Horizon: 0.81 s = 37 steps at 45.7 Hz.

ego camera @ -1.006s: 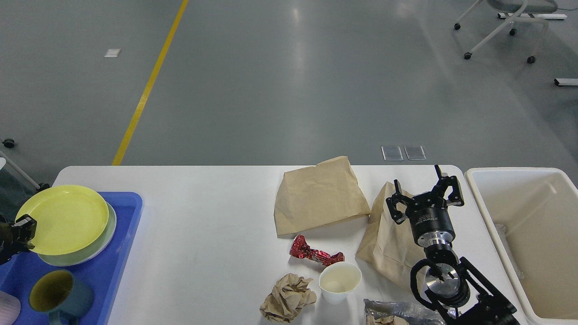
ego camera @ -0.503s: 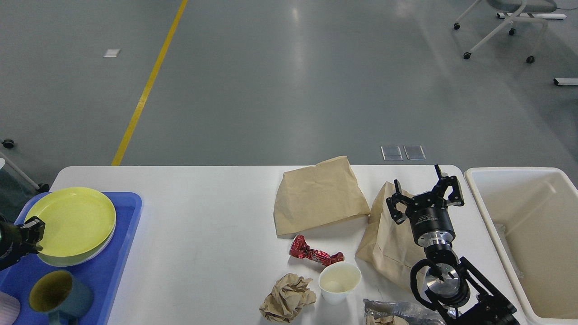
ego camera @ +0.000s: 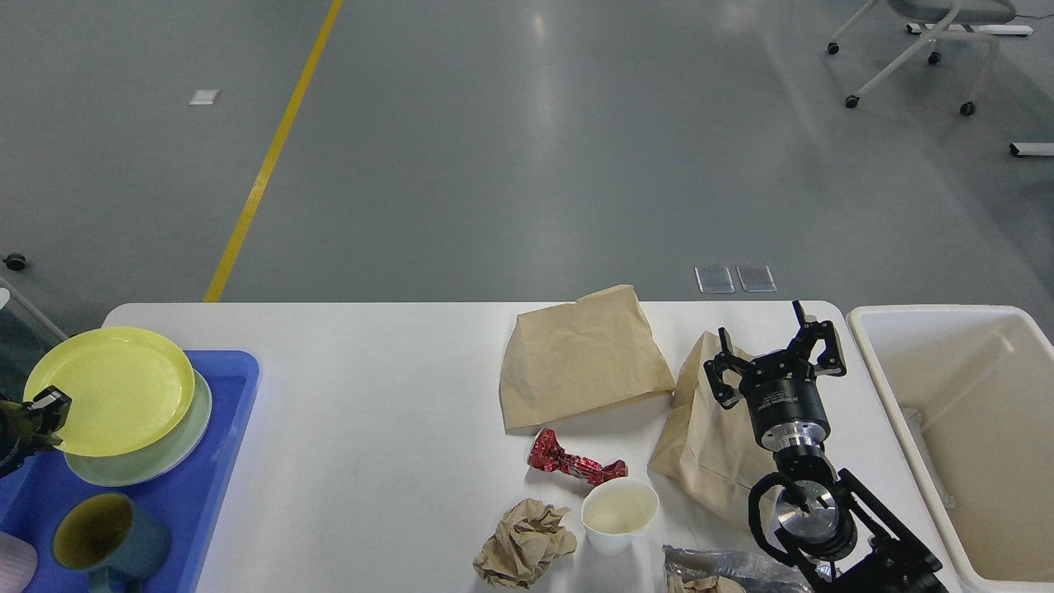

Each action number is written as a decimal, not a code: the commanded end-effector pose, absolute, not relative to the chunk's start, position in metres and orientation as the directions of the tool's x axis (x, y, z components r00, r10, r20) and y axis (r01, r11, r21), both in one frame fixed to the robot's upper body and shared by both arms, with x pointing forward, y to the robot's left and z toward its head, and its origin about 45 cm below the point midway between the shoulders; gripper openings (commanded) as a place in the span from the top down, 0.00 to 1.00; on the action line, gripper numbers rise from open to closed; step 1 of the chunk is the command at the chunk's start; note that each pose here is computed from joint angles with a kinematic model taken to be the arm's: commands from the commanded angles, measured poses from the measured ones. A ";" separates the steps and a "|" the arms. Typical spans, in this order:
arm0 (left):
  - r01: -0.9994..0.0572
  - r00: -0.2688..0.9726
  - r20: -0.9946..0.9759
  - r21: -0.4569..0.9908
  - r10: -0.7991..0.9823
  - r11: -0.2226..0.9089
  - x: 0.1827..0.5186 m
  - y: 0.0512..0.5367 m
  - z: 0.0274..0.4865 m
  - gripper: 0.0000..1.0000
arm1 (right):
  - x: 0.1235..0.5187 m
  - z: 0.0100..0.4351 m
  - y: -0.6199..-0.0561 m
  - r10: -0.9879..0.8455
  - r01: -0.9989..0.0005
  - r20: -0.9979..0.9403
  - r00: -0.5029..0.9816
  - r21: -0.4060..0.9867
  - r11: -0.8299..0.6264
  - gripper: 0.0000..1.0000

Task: Tidy desktop
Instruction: 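Lower the yellow plate onto the green plate and release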

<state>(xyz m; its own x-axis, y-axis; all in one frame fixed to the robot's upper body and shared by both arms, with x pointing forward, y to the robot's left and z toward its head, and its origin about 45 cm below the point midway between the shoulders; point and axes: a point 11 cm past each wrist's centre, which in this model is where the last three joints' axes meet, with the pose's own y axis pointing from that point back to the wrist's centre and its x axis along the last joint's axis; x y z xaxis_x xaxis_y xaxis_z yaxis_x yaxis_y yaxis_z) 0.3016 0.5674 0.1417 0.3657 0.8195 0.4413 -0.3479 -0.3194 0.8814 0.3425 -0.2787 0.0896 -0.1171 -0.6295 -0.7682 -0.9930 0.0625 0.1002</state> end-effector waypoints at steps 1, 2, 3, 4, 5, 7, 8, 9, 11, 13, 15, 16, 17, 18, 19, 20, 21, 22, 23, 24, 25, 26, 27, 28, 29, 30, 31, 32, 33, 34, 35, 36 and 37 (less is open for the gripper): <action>-0.337 0.376 0.421 0.892 0.826 -0.302 0.299 0.564 0.139 0.20 | 0.342 0.090 -0.279 -0.630 -0.993 -0.768 -0.117 0.100 0.063 0.00; -0.333 0.379 0.412 0.896 0.828 -0.294 0.298 0.561 0.137 0.19 | 0.342 0.090 -0.279 -0.630 -0.993 -0.768 -0.117 0.100 0.063 0.00; -0.327 0.382 0.404 0.900 0.831 -0.287 0.296 0.559 0.135 0.18 | 0.342 0.090 -0.279 -0.630 -0.993 -0.768 -0.117 0.100 0.063 0.00; -0.326 0.380 0.394 0.904 0.837 -0.278 0.295 0.557 0.134 0.17 | 0.342 0.090 -0.279 -0.630 -0.993 -0.768 -0.117 0.100 0.063 0.00; -0.326 0.380 0.389 0.906 0.839 -0.272 0.295 0.555 0.133 0.17 | 0.342 0.090 -0.279 -0.630 -0.993 -0.768 -0.117 0.100 0.063 0.00; -0.317 0.382 0.383 0.909 0.841 -0.270 0.292 0.553 0.130 0.25 | 0.342 0.089 -0.278 -0.629 -0.993 -0.769 -0.117 0.100 0.062 0.00; -0.312 0.387 0.375 0.913 0.842 -0.263 0.291 0.551 0.130 0.35 | 0.342 0.090 -0.279 -0.630 -0.993 -0.768 -0.117 0.100 0.063 0.00; -0.303 0.394 0.358 0.920 0.846 -0.249 0.289 0.548 0.128 0.50 | 0.342 0.090 -0.279 -0.630 -0.993 -0.768 -0.117 0.100 0.063 0.00; -0.283 0.405 0.322 0.934 0.856 -0.218 0.284 0.542 0.124 0.80 | 0.342 0.089 -0.279 -0.630 -0.993 -0.767 -0.119 0.101 0.064 0.00; -0.278 0.405 0.303 0.940 0.863 -0.200 0.281 0.538 0.122 0.86 | 0.342 0.089 -0.279 -0.630 -0.993 -0.768 -0.117 0.101 0.062 0.00; -0.282 0.401 0.303 0.939 0.865 -0.199 0.281 0.538 0.122 0.79 | 0.343 0.090 -0.279 -0.630 -0.993 -0.768 -0.116 0.099 0.062 0.00; -0.284 0.396 0.306 0.937 0.866 -0.201 0.281 0.539 0.123 0.73 | 0.342 0.089 -0.278 -0.629 -0.993 -0.769 -0.117 0.101 0.061 0.00; -0.290 0.391 0.310 0.935 0.867 -0.203 0.282 0.540 0.123 0.65 | 0.342 0.090 -0.279 -0.630 -0.993 -0.768 -0.117 0.100 0.063 0.00; -0.298 0.383 0.318 0.931 0.867 -0.210 0.282 0.542 0.125 0.56 | 0.342 0.089 -0.278 -0.629 -0.993 -0.769 -0.117 0.100 0.062 0.00; -0.303 0.376 0.329 0.927 0.866 -0.220 0.282 0.545 0.127 0.47 | 0.342 0.090 -0.279 -0.630 -0.993 -0.768 -0.117 0.100 0.063 0.00; -0.309 0.364 0.346 0.921 0.865 -0.238 0.282 0.550 0.130 0.40 | 0.342 0.090 -0.279 -0.630 -0.993 -0.768 -0.117 0.100 0.063 0.00; -0.316 0.355 0.361 0.914 0.862 -0.253 0.282 0.553 0.132 0.35 | 0.342 0.090 -0.279 -0.630 -0.993 -0.768 -0.117 0.100 0.063 0.00; -0.318 0.349 0.372 0.910 0.860 -0.264 0.282 0.555 0.132 0.31 | 0.342 0.090 -0.279 -0.630 -0.993 -0.768 -0.117 0.100 0.063 0.00; -0.322 0.345 0.381 0.906 0.858 -0.273 0.282 0.556 0.133 0.28 | 0.342 0.090 -0.279 -0.630 -0.993 -0.768 -0.117 0.100 0.063 0.00; -0.324 0.343 0.385 0.905 0.857 -0.277 0.283 0.557 0.133 0.25 | 0.342 0.090 -0.279 -0.630 -0.993 -0.768 -0.117 0.100 0.063 0.00; -0.325 0.341 0.389 0.903 0.856 -0.281 0.283 0.557 0.133 0.23 | 0.342 0.090 -0.279 -0.630 -0.993 -0.768 -0.117 0.100 0.063 0.00; -0.326 0.338 0.393 0.901 0.855 -0.285 0.283 0.558 0.134 0.21 | 0.342 0.090 -0.279 -0.630 -0.993 -0.768 -0.117 0.100 0.063 0.00; -0.328 0.336 0.396 0.900 0.854 -0.288 0.282 0.559 0.134 0.21 | 0.342 0.090 -0.279 -0.630 -0.993 -0.768 -0.117 0.100 0.063 0.00; -0.328 0.334 0.398 0.899 0.854 -0.291 0.282 0.560 0.135 0.21 | 0.342 0.089 -0.278 -0.629 -0.993 -0.769 -0.117 0.100 0.062 0.00; -0.329 0.334 0.398 0.899 0.854 -0.290 0.282 0.560 0.135 0.21 | 0.342 0.090 -0.279 -0.630 -0.993 -0.768 -0.117 0.100 0.063 0.00; -0.328 0.334 0.398 0.899 0.854 -0.291 0.282 0.560 0.135 0.21 | 0.342 0.089 -0.278 -0.629 -0.993 -0.769 -0.117 0.100 0.062 0.00; -0.328 0.334 0.398 0.899 0.854 -0.291 0.282 0.560 0.135 0.21 | 0.342 0.090 -0.279 -0.630 -0.993 -0.768 -0.117 0.100 0.063 0.00; -0.328 0.334 0.398 0.899 0.854 -0.291 0.282 0.560 0.135 0.21 | 0.342 0.090 -0.279 -0.630 -0.993 -0.768 -0.117 0.100 0.063 0.00; -0.328 0.334 0.398 0.899 0.854 -0.291 0.282 0.560 0.135 0.21 | 0.342 0.090 -0.279 -0.630 -0.993 -0.768 -0.117 0.100 0.063 0.00; -0.329 0.334 0.398 0.899 0.854 -0.290 0.282 0.560 0.135 0.21 | 0.342 0.090 -0.279 -0.630 -0.993 -0.768 -0.117 0.100 0.063 0.00; -0.328 0.333 0.400 0.898 0.854 -0.292 0.282 0.560 0.135 0.21 | 0.342 0.090 -0.279 -0.630 -0.993 -0.768 -0.117 0.100 0.063 0.00; -0.329 0.332 0.400 0.898 0.854 -0.293 0.282 0.560 0.135 0.21 | 0.342 0.089 -0.278 -0.629 -0.993 -0.769 -0.117 0.100 0.062 0.00; -0.332 0.331 0.401 0.897 0.854 -0.292 0.283 0.560 0.136 0.21 | 0.342 0.089 -0.278 -0.629 -0.993 -0.769 -0.117 0.100 0.062 0.00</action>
<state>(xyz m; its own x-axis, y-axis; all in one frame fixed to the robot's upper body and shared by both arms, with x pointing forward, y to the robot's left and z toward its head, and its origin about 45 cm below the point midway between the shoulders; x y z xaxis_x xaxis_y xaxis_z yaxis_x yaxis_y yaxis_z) 0.2822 0.5595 0.1345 0.3344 0.8544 0.3978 -0.3279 -0.2902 0.8990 0.3423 -0.2788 0.0895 -0.1174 -0.6295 -0.7681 -0.9930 0.0626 0.1004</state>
